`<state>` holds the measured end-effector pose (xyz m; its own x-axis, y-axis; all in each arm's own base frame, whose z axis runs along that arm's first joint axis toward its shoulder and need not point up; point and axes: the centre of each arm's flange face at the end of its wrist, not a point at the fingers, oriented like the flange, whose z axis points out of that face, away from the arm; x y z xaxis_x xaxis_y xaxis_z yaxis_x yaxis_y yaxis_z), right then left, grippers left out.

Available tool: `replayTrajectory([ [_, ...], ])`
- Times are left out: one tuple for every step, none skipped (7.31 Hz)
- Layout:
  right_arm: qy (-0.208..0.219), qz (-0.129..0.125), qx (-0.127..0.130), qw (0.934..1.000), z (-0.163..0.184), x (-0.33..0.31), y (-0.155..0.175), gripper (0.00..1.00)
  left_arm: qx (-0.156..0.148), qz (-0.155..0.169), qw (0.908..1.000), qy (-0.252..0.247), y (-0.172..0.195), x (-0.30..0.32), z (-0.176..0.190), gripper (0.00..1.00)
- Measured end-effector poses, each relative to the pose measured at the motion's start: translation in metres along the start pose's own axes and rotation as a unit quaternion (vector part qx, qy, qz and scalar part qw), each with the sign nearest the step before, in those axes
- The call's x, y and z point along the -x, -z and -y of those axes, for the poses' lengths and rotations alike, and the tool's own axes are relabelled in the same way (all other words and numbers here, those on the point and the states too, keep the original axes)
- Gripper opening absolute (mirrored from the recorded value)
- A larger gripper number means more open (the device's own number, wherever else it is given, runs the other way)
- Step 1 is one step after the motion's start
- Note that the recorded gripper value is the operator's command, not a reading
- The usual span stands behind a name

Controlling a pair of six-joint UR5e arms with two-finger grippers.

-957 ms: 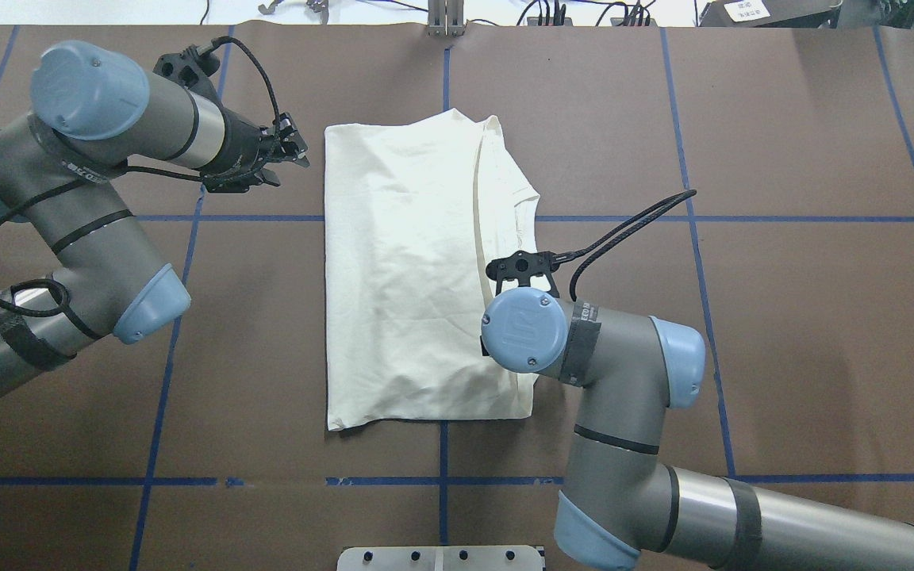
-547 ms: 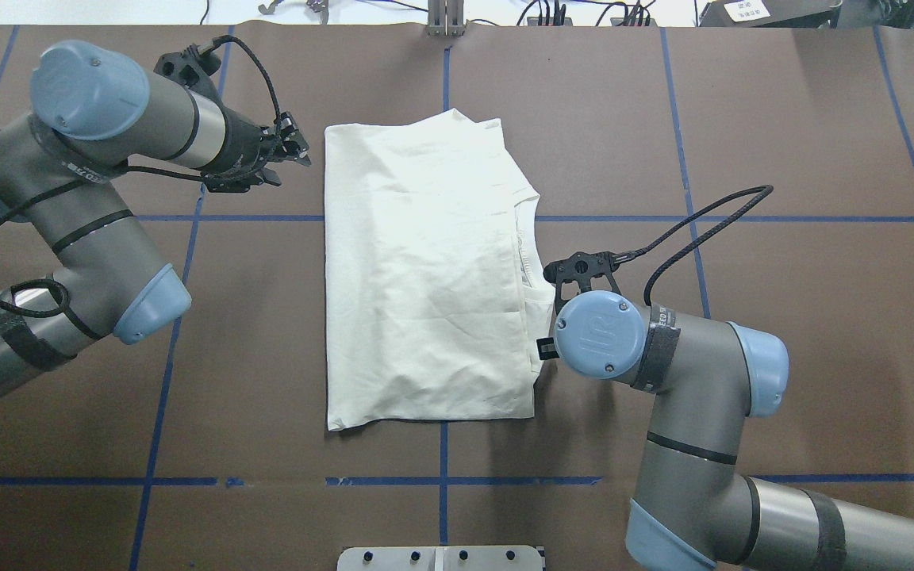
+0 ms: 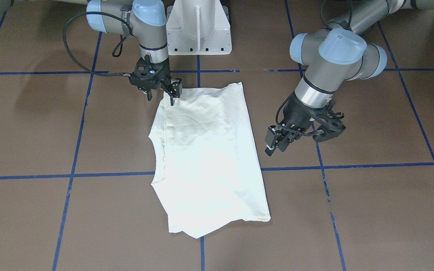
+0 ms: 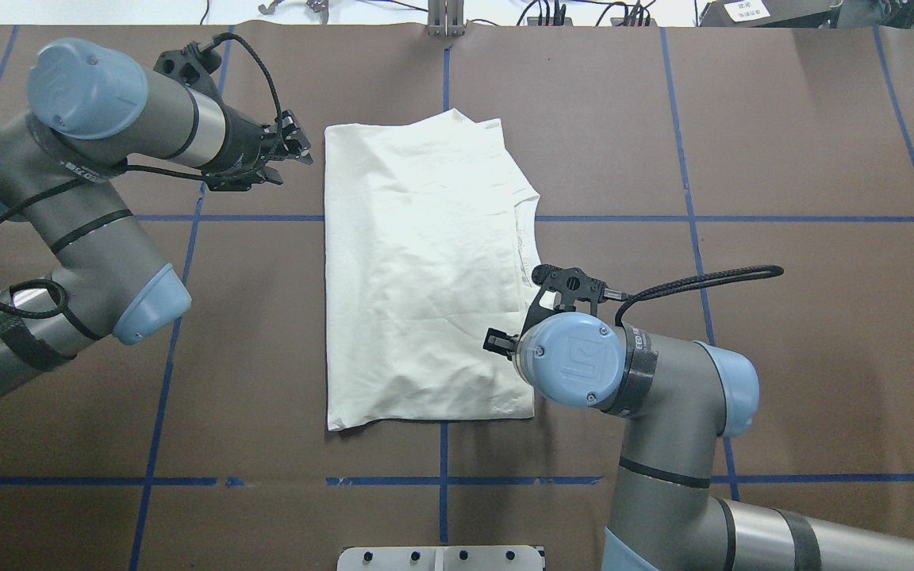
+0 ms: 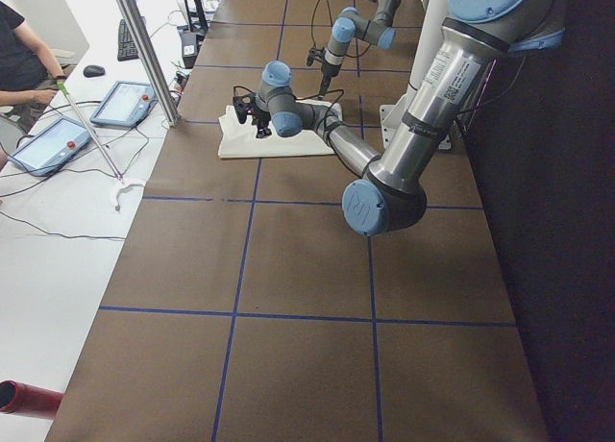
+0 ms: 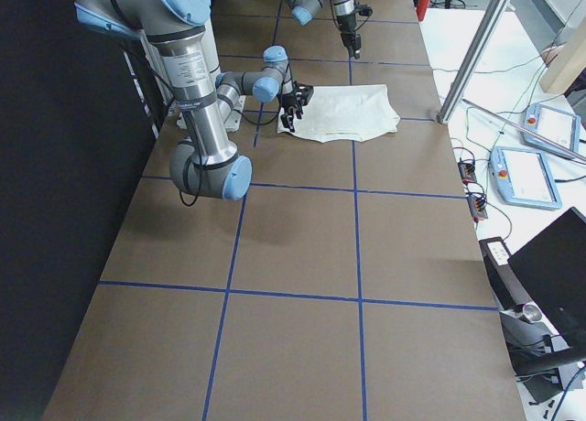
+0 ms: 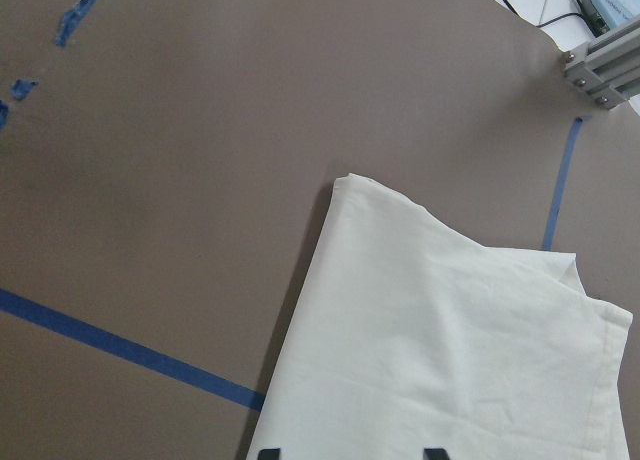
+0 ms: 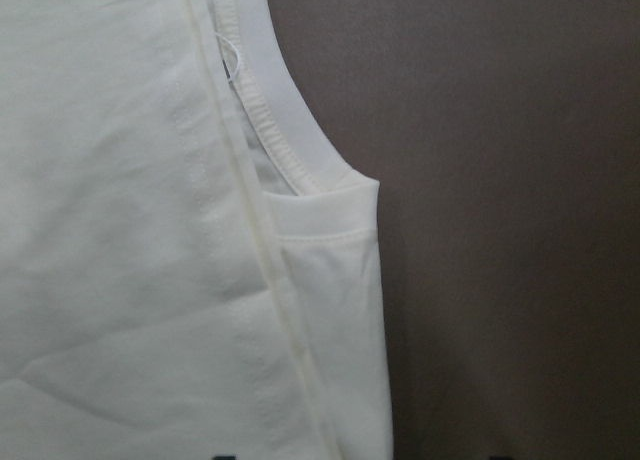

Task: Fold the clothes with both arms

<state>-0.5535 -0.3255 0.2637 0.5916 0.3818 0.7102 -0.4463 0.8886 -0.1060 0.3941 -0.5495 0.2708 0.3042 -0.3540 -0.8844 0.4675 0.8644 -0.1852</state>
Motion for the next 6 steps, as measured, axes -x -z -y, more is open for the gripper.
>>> replayTrajectory([
  [-0.044, 0.009, 0.003, 0.999, -0.009, 0.001, -0.003, 0.7, 0.0, 0.001, 1.0, 0.0, 0.0, 0.0, 0.0, 0.57],
  [-0.068, 0.01, 0.0, 0.9976, -0.015, 0.001, -0.006, 0.7, 0.0, 0.001, 1.0, 0.0, 0.0, 0.0, 0.0, 0.57],
  [-0.081, 0.008, -0.004, 0.9967, -0.019, 0.0, -0.011, 0.7, 0.0, 0.001, 1.0, 0.0, 0.0, 0.0, 0.0, 0.57],
  [-0.086, 0.002, -0.008, 0.9963, -0.02, -0.003, -0.017, 0.7, 0.0, 0.0, 1.0, 0.0, 0.0, 0.0, 0.0, 0.57],
  [-0.087, -0.003, -0.01, 0.9962, -0.021, -0.004, -0.022, 0.59, 0.0, 0.0, 1.0, 0.0, 0.0, 0.0, 0.0, 0.57],
  [-0.087, -0.007, -0.011, 0.9961, -0.022, -0.006, -0.025, 0.32, 0.0, -0.001, 1.0, 0.0, 0.0, -0.001, 0.0, 0.57],
])
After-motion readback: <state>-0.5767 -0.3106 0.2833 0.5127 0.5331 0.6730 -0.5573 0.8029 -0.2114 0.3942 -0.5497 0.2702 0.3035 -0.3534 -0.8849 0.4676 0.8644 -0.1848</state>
